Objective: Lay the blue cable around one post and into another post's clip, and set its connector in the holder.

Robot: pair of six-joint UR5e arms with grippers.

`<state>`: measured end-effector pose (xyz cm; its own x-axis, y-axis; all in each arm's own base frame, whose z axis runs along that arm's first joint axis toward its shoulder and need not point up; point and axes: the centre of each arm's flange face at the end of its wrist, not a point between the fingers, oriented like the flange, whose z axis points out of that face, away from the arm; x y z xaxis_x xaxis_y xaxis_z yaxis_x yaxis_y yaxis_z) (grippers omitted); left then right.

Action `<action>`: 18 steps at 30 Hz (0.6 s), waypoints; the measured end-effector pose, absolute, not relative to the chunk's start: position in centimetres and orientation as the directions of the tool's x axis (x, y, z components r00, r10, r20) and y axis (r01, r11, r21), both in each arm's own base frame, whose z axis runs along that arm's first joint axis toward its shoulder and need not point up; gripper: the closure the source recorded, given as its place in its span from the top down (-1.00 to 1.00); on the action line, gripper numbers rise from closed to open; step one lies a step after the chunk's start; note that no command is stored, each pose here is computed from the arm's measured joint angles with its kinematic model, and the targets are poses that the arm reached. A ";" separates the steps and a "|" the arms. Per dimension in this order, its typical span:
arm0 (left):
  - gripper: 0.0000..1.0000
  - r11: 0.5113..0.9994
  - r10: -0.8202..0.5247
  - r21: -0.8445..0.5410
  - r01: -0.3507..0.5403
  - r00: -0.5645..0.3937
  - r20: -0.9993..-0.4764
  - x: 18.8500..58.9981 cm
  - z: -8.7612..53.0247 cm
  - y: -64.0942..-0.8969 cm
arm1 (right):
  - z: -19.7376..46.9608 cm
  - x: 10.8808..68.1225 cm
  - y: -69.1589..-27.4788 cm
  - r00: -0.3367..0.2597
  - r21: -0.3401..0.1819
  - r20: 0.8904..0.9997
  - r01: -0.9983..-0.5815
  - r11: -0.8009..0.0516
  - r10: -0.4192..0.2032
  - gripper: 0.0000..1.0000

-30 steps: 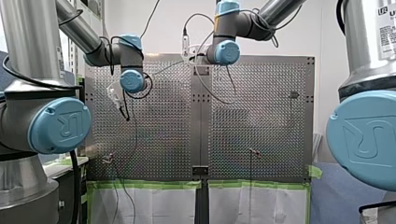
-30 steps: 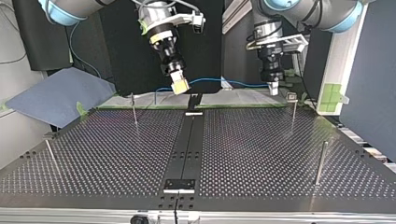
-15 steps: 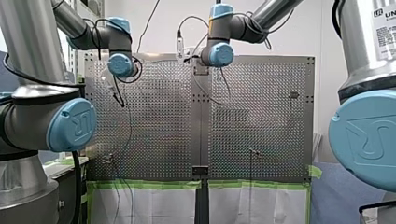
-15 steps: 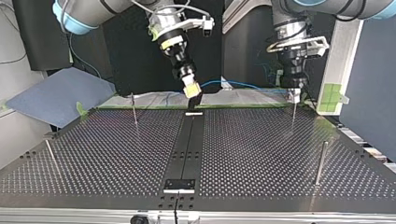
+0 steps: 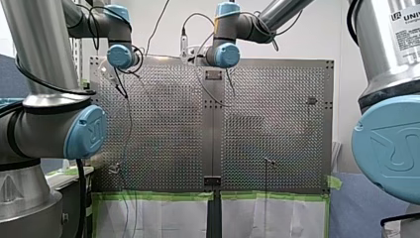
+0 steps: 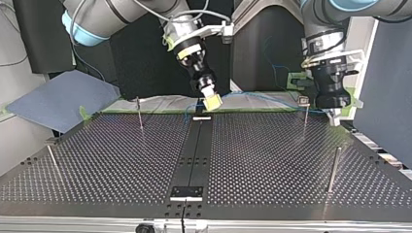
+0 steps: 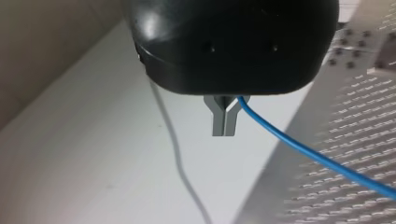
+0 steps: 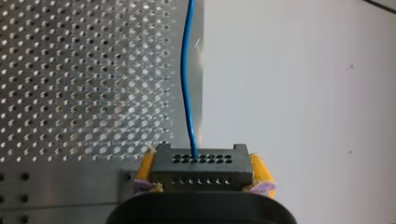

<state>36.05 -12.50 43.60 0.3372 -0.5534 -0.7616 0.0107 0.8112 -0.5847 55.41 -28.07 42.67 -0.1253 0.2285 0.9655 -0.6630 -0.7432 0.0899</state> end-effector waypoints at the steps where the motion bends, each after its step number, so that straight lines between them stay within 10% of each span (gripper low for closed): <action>1: -1.00 0.810 -0.552 -0.586 0.011 0.349 -0.757 36.3 44.0 -12.2 | 42.8 55.6 -28.1 -0.128 0.089 0.965 -0.661 -0.745 0.229 -1.00; 18: -1.00 0.806 -0.498 -0.589 -0.064 0.465 -0.732 41.6 48.2 -6.5 | 46.7 57.6 -29.5 -0.193 0.073 0.948 -0.644 -0.762 0.254 -1.00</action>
<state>41.57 -6.51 48.21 0.4649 -0.4979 -0.7321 -0.0644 0.8057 -0.5888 57.65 -29.46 46.69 -0.1925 0.2540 0.9479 -0.6437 -0.7617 0.0733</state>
